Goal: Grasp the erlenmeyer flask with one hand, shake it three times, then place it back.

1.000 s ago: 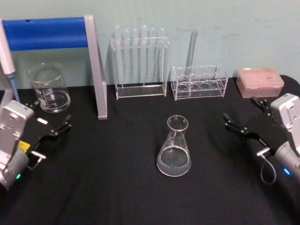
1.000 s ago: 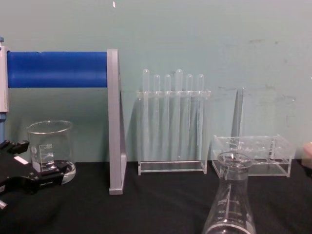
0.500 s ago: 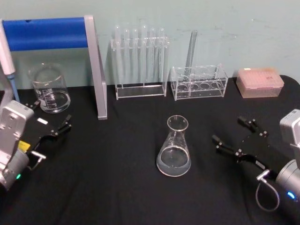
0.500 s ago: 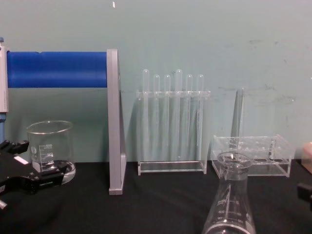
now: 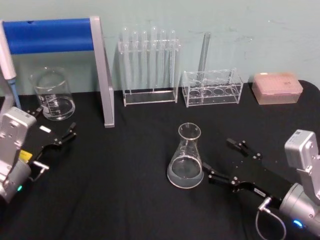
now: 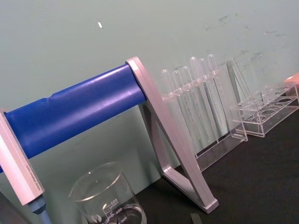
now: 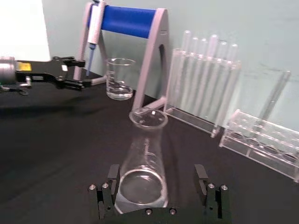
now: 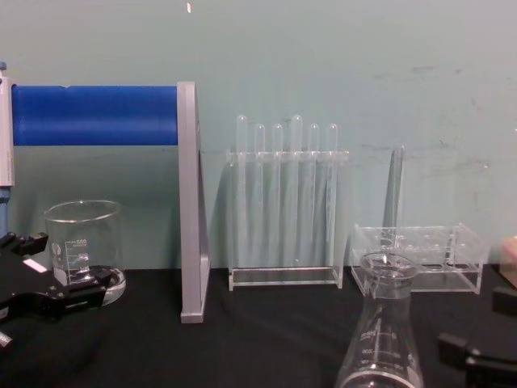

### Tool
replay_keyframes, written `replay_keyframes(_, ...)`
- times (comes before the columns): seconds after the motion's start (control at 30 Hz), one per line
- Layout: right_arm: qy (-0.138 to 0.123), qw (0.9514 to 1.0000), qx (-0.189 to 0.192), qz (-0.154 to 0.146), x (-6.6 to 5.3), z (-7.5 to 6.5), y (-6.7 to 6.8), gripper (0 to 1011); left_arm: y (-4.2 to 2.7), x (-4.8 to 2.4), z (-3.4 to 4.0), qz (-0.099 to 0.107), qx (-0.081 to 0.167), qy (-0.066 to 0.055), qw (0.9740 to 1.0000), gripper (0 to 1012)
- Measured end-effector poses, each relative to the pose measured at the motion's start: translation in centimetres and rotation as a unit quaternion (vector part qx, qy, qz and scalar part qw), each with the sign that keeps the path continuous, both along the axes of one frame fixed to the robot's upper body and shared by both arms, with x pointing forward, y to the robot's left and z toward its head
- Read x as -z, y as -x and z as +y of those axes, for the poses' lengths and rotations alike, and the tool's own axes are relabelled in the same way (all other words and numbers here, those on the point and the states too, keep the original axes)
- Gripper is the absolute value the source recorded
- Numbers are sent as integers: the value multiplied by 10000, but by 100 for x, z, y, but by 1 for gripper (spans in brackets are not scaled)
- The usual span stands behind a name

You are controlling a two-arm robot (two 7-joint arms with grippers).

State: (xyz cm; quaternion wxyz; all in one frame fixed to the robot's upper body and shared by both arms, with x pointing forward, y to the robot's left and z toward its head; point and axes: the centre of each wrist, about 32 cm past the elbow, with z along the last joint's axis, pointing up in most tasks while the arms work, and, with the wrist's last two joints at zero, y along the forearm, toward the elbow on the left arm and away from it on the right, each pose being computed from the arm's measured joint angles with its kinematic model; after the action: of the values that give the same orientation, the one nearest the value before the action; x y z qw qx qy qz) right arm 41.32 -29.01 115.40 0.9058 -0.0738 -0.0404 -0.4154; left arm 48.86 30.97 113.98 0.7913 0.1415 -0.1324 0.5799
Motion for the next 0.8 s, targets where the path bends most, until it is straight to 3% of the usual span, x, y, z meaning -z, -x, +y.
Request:
replay_keyframes(0.33, -82, 9999, -122, 31, 21, 155, -105, 1000, 0, 0, 0, 0, 0, 0, 10000, 1001)
replay_keyframes(0.8, -325, 9993, -83, 166, 47, 399, -393, 1000, 0, 0, 0, 0, 0, 0, 10000, 1001)
